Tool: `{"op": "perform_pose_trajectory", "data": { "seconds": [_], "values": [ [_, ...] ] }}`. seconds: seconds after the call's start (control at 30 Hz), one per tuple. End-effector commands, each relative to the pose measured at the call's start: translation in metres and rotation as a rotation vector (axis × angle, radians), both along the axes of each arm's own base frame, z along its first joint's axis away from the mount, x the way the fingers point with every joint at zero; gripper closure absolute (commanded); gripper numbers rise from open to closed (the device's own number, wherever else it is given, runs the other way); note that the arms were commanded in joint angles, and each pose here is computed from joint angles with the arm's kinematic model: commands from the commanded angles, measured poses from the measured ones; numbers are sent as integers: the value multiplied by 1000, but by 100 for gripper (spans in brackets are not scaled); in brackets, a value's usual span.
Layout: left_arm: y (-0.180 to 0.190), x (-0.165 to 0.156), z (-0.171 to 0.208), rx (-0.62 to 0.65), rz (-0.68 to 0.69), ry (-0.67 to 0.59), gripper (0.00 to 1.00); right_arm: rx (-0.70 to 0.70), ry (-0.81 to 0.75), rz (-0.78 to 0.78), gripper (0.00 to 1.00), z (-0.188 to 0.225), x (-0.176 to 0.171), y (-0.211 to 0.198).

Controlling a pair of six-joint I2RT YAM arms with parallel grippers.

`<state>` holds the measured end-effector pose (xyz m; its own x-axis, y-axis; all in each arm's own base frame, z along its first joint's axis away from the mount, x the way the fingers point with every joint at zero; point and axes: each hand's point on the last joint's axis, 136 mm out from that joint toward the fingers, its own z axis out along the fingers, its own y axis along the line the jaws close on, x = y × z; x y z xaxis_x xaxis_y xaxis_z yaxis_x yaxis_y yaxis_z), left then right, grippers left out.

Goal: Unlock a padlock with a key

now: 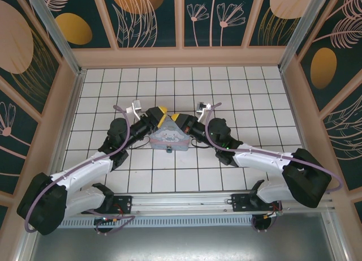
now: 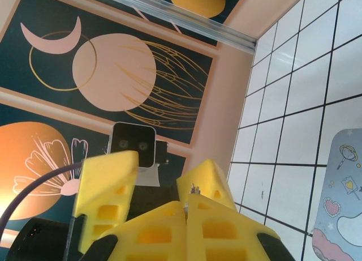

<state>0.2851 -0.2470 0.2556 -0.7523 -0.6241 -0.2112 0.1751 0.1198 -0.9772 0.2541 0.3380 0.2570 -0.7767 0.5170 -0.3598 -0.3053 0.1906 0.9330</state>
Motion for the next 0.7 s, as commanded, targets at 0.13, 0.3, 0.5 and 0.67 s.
{"op": "perform_pose_trajectory", "data": {
  "seconds": [0.13, 0.3, 0.5, 0.67],
  "values": [
    [-2, 0, 9, -14, -7, -35, 61, 18, -25, 22, 100, 7, -2, 10],
    [-4, 1, 8, -11, -14, -35, 62, 16, -23, 22, 100, 6, -2, 10],
    [-1, 3, -4, 15, 5, -5, 60, 25, -33, 25, 100, 11, -4, 9],
    [-2, 4, -7, 27, 6, -2, 59, 30, -44, 26, 100, 17, -7, 9]
  ]
}}
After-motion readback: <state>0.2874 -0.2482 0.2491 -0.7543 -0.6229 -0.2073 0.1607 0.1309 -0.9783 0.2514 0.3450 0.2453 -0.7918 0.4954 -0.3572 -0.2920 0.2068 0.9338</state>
